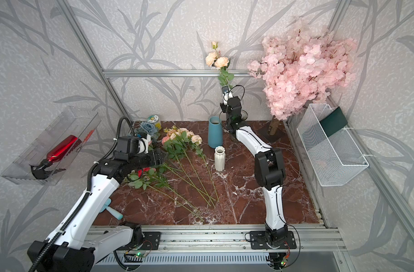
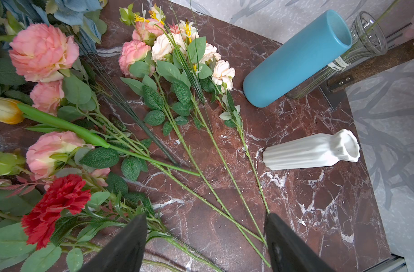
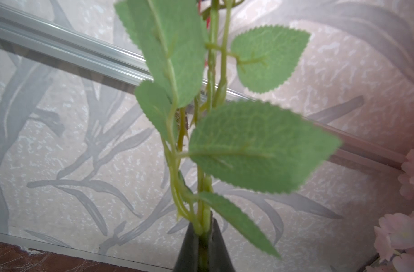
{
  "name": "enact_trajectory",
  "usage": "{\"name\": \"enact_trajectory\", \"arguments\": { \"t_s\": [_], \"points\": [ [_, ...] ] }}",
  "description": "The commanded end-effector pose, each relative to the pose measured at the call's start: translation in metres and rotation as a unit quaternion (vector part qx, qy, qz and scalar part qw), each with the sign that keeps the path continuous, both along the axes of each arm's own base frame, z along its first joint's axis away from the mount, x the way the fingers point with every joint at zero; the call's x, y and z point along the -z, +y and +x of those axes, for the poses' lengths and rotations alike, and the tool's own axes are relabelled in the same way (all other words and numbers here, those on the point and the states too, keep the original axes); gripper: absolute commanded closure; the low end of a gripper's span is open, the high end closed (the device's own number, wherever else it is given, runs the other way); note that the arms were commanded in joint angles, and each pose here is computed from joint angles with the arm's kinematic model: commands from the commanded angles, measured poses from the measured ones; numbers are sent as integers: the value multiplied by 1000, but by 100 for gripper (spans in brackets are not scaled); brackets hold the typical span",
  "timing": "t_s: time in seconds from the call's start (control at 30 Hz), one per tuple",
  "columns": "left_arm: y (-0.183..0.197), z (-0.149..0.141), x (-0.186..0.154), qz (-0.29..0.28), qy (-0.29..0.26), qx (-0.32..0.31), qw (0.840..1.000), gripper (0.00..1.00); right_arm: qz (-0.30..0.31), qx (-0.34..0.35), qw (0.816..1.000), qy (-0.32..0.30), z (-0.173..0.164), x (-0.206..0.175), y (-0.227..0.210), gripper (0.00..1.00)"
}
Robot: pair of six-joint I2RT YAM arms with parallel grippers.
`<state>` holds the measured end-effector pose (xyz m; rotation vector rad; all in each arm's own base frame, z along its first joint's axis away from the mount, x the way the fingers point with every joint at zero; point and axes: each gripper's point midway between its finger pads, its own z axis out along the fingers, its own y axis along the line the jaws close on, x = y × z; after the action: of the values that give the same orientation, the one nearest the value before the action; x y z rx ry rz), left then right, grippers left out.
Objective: Place the pink flowers into the vase
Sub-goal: Place the flower in the vase.
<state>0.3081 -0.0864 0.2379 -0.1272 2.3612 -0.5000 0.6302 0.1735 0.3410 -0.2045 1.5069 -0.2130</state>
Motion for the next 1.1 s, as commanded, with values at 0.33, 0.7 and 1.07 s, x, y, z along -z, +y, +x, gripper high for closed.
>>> {"name": "enact_trajectory", "arguments": {
  "t_s": [0.33, 0.7, 1.07],
  "points": [
    [3, -1, -5, 0, -9, -6, 1000, 20, 13, 17, 1000, 11, -8, 20, -10, 82],
    [3, -2, -6, -1, -12, -6, 1000, 20, 15, 20, 1000, 3, -21, 8, -9, 32],
    [5, -2, -8, 2, -16, -10, 1000, 20, 0, 21, 999, -24, -51, -34, -2, 11]
  ]
}}
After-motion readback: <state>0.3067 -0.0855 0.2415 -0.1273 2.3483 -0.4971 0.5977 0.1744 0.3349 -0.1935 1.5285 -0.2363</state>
